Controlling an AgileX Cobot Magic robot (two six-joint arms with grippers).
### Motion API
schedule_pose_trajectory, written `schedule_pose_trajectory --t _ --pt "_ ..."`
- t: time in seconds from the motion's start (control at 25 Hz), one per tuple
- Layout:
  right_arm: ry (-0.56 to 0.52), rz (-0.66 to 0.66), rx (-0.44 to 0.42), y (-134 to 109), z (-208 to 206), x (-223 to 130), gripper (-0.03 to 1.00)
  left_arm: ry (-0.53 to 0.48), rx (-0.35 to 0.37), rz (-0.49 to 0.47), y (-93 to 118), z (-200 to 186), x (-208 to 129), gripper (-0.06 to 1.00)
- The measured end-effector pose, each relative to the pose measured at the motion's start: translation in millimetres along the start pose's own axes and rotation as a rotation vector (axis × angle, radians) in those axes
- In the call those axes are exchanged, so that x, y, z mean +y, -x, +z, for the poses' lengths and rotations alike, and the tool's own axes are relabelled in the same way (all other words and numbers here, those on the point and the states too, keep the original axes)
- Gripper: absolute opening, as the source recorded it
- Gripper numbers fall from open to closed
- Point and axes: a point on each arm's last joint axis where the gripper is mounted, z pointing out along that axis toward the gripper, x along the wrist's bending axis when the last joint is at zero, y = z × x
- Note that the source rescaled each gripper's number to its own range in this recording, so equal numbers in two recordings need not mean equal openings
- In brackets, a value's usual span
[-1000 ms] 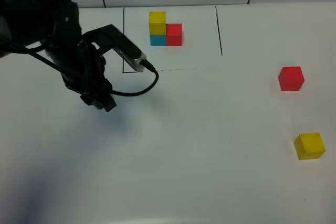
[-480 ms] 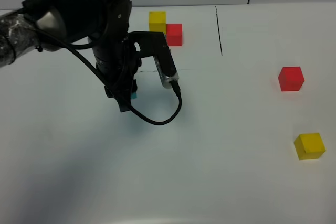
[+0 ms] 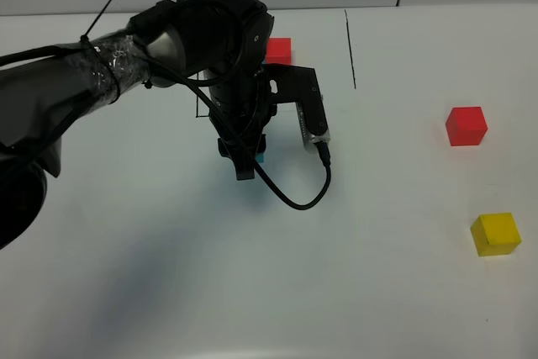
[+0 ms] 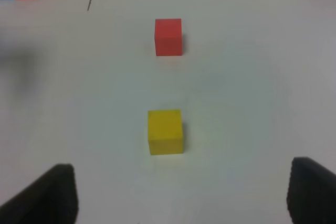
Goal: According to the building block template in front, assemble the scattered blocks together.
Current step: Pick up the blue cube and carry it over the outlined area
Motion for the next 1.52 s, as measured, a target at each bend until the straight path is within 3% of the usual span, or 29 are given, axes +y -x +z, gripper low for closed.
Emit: schedule_pose_trajectory --t 0.32,0.72,1.52 --pt "0.0 0.007 0.0 0.0 0.0 0.0 0.65 -0.011 -0.039 0.019 -0.1 23.3 4.8 0.0" --pt "0.001 0.007 0.0 0.0 0.0 0.1 0.65 0.008 -0.017 0.066 -2.6 30.1 7.6 0.0" --pt "0.001 0.007 0.0 0.0 0.0 0.1 0.65 -0.031 -0.055 0.085 -1.5 54.5 8.2 0.0"
